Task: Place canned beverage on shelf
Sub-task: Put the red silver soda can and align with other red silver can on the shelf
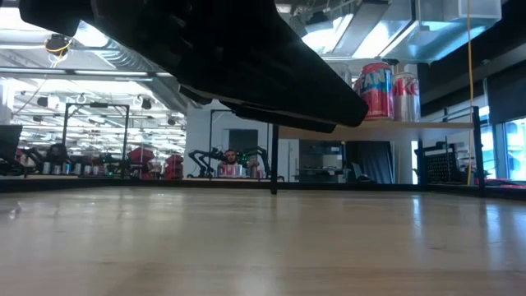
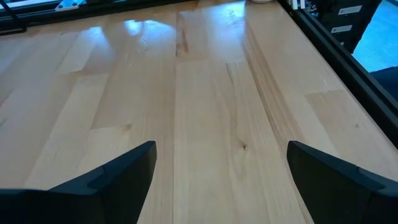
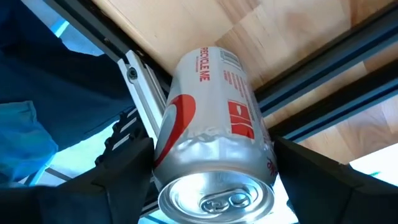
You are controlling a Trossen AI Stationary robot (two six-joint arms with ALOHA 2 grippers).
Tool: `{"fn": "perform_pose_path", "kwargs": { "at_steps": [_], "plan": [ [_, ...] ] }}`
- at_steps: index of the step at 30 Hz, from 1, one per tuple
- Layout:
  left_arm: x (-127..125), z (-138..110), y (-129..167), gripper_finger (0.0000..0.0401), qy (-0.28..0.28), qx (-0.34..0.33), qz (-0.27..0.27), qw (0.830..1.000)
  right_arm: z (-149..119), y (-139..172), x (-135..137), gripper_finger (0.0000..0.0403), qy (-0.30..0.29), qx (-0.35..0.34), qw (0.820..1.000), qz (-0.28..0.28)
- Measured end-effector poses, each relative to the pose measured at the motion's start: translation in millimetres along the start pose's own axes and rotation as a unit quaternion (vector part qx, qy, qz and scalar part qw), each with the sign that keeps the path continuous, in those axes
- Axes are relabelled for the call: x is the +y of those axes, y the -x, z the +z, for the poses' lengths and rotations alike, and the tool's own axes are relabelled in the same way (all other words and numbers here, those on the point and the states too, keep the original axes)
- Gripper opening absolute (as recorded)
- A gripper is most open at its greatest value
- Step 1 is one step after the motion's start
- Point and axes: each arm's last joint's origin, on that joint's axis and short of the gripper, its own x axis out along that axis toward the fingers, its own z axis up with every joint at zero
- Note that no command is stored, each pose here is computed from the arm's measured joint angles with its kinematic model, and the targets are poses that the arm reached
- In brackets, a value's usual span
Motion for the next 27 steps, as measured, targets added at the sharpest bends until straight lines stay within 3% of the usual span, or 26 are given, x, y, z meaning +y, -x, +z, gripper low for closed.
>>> {"fn": "perform_pose_path", "kwargs": {
  "at_steps": [9,16,23,27],
  "plan": [
    [0.3,0.1,-0.1,0.0349,0.0,0.0,0.001,1.0,14.5,-12.8,9.6,0.0312,-0.051,0.065,0.996,-0.044],
    [0.3,0.1,-0.1,0.0349,0.0,0.0,0.0,1.0,24.7,-13.3,12.8,0.0311,-0.057,0.083,0.994,-0.05],
    [0.3,0.0,-0.1,0.0349,0.0,0.0,0.0,1.0,28.6,-11.8,13.1,0.026,-0.052,0.092,0.993,-0.052],
    [0.3,0.1,-0.1,0.0349,0.0,0.0,0.0,1.0,32.7,-10.5,13.8,0.026,-0.035,0.094,0.994,-0.048]
  ]
}}
